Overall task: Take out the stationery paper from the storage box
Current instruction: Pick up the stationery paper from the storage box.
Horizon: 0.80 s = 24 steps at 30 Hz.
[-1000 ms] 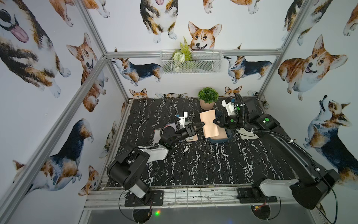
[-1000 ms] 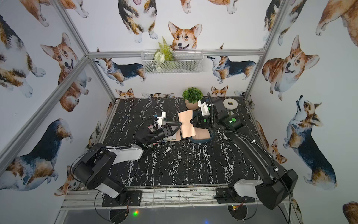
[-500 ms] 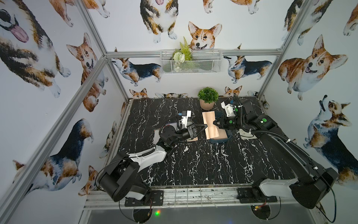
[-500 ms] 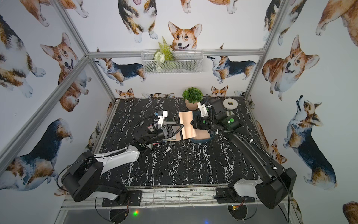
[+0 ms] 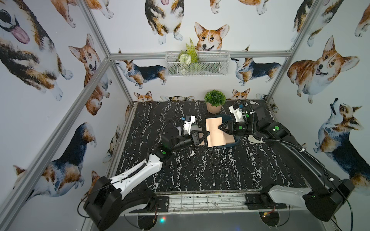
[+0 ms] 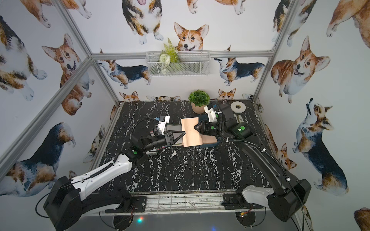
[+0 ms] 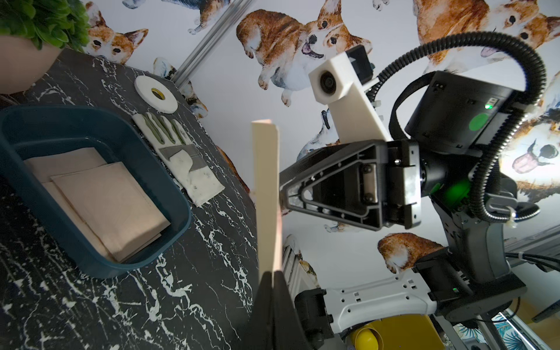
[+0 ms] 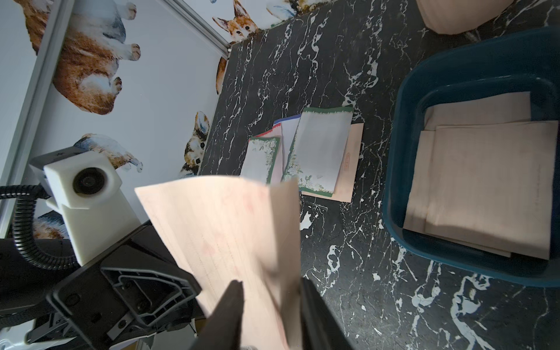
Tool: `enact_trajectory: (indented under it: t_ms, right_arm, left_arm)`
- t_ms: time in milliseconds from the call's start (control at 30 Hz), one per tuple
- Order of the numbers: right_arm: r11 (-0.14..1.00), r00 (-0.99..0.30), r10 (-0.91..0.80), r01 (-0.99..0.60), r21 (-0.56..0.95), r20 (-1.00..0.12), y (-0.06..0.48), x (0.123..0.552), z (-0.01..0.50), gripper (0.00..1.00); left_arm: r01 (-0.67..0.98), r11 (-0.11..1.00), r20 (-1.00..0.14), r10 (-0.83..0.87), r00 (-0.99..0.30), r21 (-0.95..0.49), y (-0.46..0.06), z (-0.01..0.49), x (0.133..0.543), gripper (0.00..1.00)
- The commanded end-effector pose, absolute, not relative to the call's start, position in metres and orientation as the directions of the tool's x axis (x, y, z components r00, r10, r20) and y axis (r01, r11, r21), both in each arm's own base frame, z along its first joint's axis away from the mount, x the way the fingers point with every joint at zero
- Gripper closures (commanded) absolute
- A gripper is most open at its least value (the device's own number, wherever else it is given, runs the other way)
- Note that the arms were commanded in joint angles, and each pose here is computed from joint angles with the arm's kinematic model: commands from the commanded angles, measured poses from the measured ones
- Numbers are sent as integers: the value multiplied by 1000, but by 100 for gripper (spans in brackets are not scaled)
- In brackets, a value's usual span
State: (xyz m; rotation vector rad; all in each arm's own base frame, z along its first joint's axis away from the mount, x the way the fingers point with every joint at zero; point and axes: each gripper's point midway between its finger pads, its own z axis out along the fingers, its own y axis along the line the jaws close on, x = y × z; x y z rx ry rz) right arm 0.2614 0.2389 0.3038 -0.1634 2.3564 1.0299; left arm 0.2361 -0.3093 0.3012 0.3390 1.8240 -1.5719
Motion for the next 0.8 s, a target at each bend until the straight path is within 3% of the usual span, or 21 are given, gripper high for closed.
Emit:
enact_trajectory:
  t_ms: [0, 133, 233, 367, 600, 767]
  right_arm:
    - [680, -781, 124, -382, 626, -612, 235, 259, 320, 19]
    - [514, -701, 111, -566, 645, -704, 243, 227, 350, 0]
    - [219, -637, 181, -716, 662, -749, 253, 193, 384, 0]
    - [-14, -618, 264, -770, 638, -740, 250, 177, 406, 0]
    - [-133, -680, 243, -730, 671, -692, 262, 186, 404, 0]
    - [-163, -699, 226, -714, 681, -679, 268, 187, 404, 1]
  left_arm:
    - [634, 275, -688, -192, -700, -723, -298, 309, 223, 100]
    - [670, 233, -709, -189, -679, -704, -282, 337, 199, 100]
    - [672, 127, -683, -188, -706, -730, -280, 356, 182, 100]
    - [668, -68, -645, -205, -736, -741, -281, 387, 162, 100]
    - [663, -113, -636, -204, -745, -740, -274, 401, 149, 100]
    - [664, -43, -645, -194, -739, -747, -270, 393, 149, 100]
